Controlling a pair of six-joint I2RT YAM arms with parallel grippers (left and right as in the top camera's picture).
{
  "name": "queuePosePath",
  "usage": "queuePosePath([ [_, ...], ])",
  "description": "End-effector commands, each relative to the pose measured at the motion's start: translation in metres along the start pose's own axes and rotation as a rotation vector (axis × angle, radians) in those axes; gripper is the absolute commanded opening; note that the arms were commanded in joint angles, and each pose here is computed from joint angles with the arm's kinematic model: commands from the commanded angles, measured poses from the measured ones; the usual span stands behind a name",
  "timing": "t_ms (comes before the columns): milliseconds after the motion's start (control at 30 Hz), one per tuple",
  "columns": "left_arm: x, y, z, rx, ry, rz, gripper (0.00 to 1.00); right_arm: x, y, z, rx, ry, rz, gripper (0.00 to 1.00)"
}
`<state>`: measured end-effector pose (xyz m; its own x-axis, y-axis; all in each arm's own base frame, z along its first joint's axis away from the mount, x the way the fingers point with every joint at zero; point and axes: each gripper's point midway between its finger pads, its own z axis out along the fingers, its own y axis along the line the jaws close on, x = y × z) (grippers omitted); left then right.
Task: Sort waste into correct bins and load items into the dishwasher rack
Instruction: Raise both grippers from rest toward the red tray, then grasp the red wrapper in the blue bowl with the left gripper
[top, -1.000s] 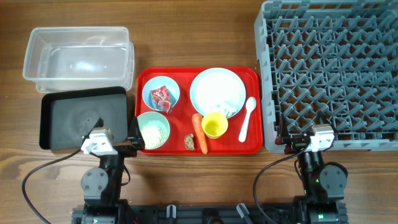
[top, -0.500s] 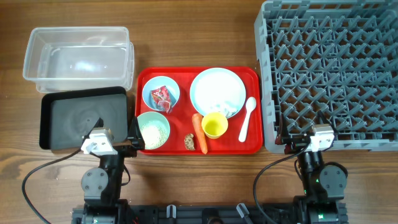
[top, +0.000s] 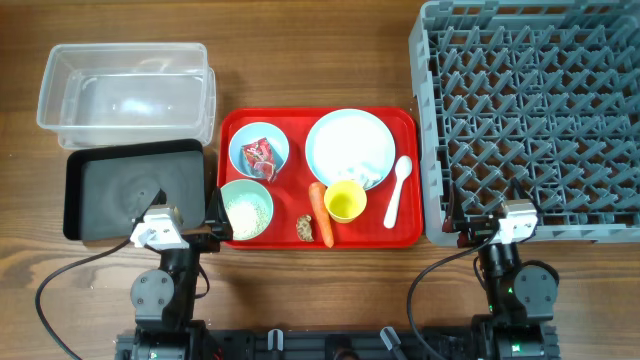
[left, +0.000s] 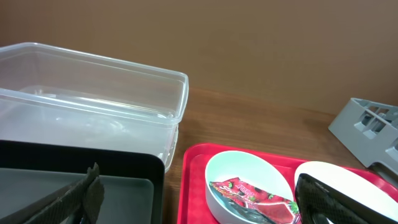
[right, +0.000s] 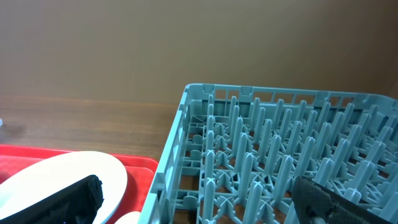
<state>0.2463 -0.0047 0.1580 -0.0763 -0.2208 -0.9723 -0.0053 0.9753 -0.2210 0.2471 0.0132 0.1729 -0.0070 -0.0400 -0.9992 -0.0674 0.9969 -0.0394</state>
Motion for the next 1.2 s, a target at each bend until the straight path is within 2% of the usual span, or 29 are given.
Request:
queuePosePath([
  [0, 0.002, 0.000, 0.000, 0.008, 0.001, 0.018, 1.00, -0.001, 0.001, 0.000, -0.008, -0.006, -0.013, 1.00],
  [300, 0.003, 0.000, 0.000, 0.007, 0.005, 0.007, 1.00, -0.001, 0.001, 0.000, -0.008, -0.006, 0.033, 1.00],
  [467, 0.009, 0.001, 0.002, -0.001, 0.034, -0.042, 1.00, 0.001, 0.001, 0.000, -0.008, 0.009, 0.074, 1.00],
  [667, 0.016, 0.003, 0.004, -0.015, 0.080, -0.121, 1.00, -0.016, 0.001, 0.000, -0.007, 0.032, 0.074, 1.00],
  [800, -0.002, -0.001, 0.007, -0.029, 0.127, -0.119, 1.00, -0.037, 0.000, 0.007, -0.008, 0.100, 0.077, 1.00],
  [967, -0.010, -0.003, 0.009, -0.074, 0.280, -0.117, 1.00, -0.050, -0.001, 0.022, -0.005, 0.232, 0.130, 1.00],
  [1167, -0.032, -0.009, 0.015, -0.133, 0.497, -0.113, 1.00, -0.046, 0.011, 0.039, -0.075, 0.489, 0.162, 1.00],
])
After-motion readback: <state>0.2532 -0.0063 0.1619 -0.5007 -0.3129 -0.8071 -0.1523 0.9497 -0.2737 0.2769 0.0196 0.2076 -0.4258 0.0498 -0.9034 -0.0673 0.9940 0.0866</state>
